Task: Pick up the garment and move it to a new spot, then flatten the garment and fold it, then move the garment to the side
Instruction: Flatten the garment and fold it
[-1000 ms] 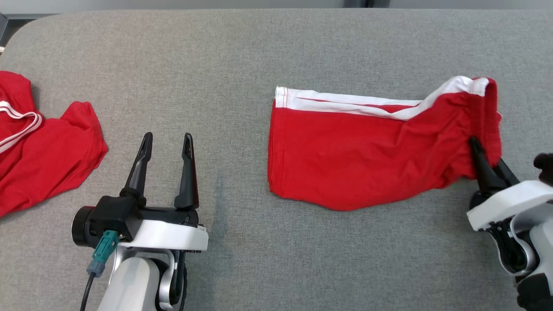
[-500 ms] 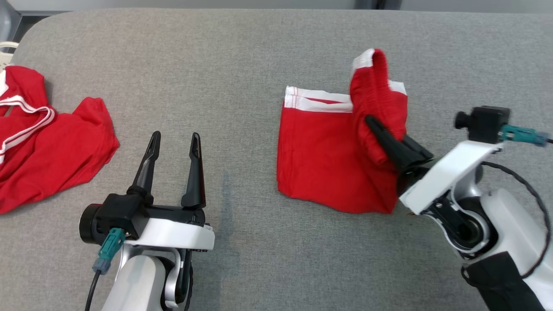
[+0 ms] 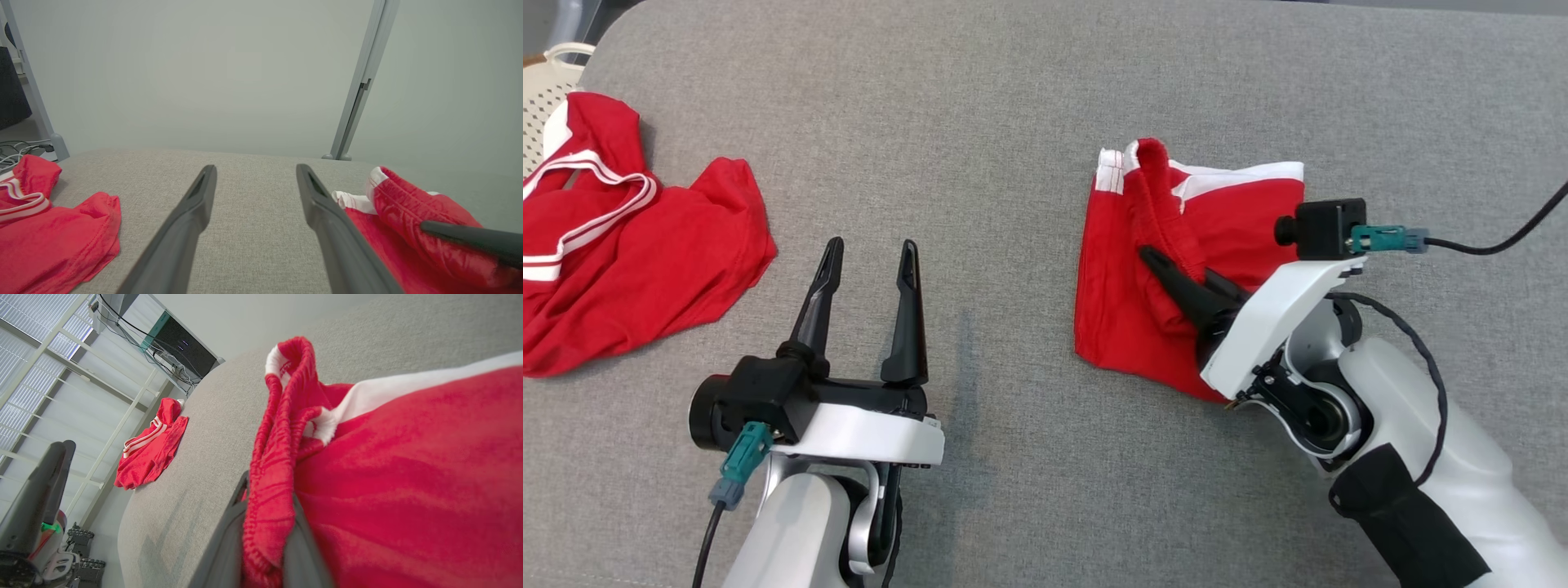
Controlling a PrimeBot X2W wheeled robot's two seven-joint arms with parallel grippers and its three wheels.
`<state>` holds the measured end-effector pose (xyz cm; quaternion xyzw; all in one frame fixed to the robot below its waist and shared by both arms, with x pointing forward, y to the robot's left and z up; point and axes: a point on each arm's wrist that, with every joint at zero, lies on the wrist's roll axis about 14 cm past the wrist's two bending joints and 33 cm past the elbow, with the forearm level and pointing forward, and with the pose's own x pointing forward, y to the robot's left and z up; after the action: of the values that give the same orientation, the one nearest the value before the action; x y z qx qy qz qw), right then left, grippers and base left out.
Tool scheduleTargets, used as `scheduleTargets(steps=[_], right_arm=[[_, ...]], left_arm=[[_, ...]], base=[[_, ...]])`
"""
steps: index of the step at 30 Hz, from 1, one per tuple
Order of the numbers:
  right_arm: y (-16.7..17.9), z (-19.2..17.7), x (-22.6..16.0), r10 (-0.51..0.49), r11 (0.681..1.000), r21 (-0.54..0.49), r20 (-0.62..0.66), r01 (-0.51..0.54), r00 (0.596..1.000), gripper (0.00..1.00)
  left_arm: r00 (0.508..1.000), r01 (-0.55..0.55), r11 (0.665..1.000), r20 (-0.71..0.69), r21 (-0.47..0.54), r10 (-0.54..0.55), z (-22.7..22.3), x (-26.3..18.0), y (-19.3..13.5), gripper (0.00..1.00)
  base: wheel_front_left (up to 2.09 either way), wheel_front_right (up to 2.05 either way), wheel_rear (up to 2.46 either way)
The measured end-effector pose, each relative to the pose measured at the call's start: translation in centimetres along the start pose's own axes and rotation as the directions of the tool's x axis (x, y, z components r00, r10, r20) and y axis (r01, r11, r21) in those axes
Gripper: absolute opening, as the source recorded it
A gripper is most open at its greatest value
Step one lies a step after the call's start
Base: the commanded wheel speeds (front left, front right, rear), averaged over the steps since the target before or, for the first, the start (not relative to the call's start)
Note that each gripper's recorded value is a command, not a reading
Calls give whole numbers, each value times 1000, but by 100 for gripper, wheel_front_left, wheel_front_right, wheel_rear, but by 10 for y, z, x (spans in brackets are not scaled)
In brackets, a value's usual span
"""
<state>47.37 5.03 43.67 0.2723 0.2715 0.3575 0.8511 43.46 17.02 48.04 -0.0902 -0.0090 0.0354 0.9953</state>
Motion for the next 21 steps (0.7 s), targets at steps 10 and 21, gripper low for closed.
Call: scheduleTargets(steps=[10, 21], right_arm=[[24, 18, -4, 76, 993, -96, 108, -65, 991, 100], [-19, 76, -59, -22, 971, -208, 414, 119, 910, 100]], left_arm=[[1000, 16, 1000, 4, -7, -16, 1, 2, -7, 100], [999, 44, 999, 8, -8, -44, 2, 2, -17, 100]], base=[[0, 0, 0], [0, 0, 0]])
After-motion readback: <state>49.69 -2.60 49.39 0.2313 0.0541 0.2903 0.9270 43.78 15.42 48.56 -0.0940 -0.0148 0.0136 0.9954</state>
